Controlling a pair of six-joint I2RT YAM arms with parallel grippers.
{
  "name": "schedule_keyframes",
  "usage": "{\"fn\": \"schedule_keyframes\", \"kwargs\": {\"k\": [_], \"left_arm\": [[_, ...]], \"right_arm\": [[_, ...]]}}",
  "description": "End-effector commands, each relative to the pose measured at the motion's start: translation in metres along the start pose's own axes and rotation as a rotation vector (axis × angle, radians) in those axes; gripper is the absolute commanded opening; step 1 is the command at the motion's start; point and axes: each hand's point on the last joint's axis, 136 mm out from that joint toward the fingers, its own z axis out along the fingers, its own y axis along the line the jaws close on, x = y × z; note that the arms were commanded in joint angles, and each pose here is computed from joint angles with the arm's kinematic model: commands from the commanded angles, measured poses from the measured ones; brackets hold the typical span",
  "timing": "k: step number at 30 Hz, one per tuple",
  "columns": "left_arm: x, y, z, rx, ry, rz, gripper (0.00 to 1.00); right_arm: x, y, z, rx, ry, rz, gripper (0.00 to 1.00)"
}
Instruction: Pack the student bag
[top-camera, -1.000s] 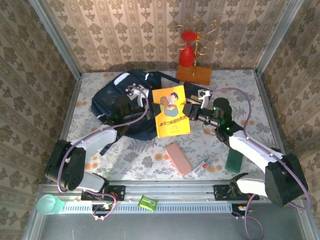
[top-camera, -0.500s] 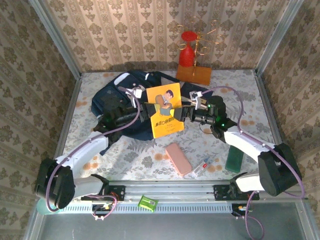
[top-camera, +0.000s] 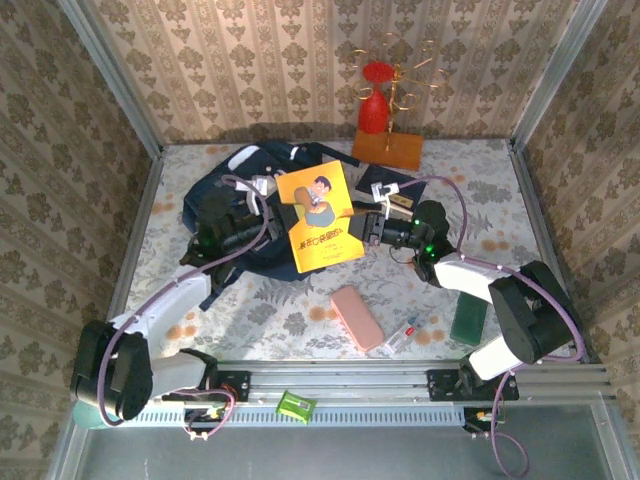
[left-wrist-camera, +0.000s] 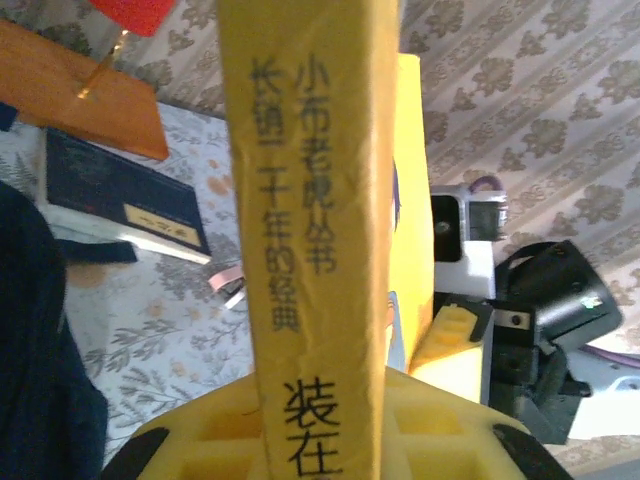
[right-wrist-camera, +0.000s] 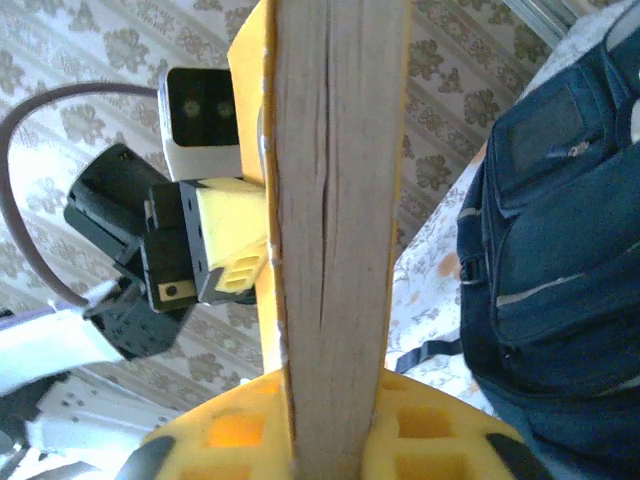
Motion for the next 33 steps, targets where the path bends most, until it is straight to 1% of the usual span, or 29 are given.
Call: {"fn": "schedule_keyframes", "kwargs": {"k": [1,2,3,4,6,8,9,12,14,17,19,22,28,31,33], "left_arm": [[0.006,0.038,-0.002,-0.181,0.026,0.078,0.43],[0.012,0.05,-0.003,-0.258,0.063,0.116,0.52],[0.019,0.064,-0.004,-0.348,0.106,0.168,0.59],[0.025,0.077,-0.007,-0.43,0.153,0.202,0.63],[0.044,0.092,-0.001,-0.558,0.27,0.334,0.72],[0.056,0.107,0.007,-0.631,0.37,0.405,0.74],[0.063,0.111,0.015,-0.643,0.414,0.43,0.74],[0.076,0.121,0.035,-0.673,0.496,0.484,0.74],[0.082,0.13,0.047,-0.695,0.532,0.512,0.73],[0.085,0.148,0.054,-0.769,0.581,0.55,0.68],[0.084,0.157,0.059,-0.81,0.603,0.583,0.62],[0.084,0.165,0.064,-0.837,0.619,0.606,0.5],[0.083,0.169,0.07,-0.842,0.628,0.623,0.39],[0.083,0.17,0.072,-0.844,0.645,0.626,0.3],[0.082,0.17,0.074,-0.845,0.648,0.633,0.26]], "right_arm": [[-0.024,-0.004,-0.012,0.041,-0.087,0.007,0.03],[-0.029,-0.017,-0.02,0.098,-0.104,0.042,0.01],[-0.032,-0.03,-0.028,0.162,-0.124,0.077,0.0],[-0.037,-0.04,-0.038,0.211,-0.146,0.095,0.0],[-0.044,-0.057,-0.061,0.305,-0.186,0.129,0.0],[-0.052,-0.064,-0.082,0.383,-0.229,0.143,0.0],[-0.054,-0.069,-0.093,0.426,-0.25,0.148,0.0],[-0.057,-0.077,-0.118,0.545,-0.281,0.136,0.0],[-0.055,-0.078,-0.125,0.59,-0.272,0.12,0.0],[-0.049,-0.078,-0.13,0.617,-0.263,0.115,0.0],[-0.044,-0.082,-0.133,0.627,-0.255,0.121,0.0],[-0.039,-0.085,-0.134,0.625,-0.249,0.134,0.0],[-0.032,-0.093,-0.132,0.617,-0.24,0.16,0.0],[-0.03,-0.096,-0.131,0.611,-0.236,0.173,0.0],[-0.029,-0.097,-0.13,0.608,-0.231,0.177,0.0]]}}
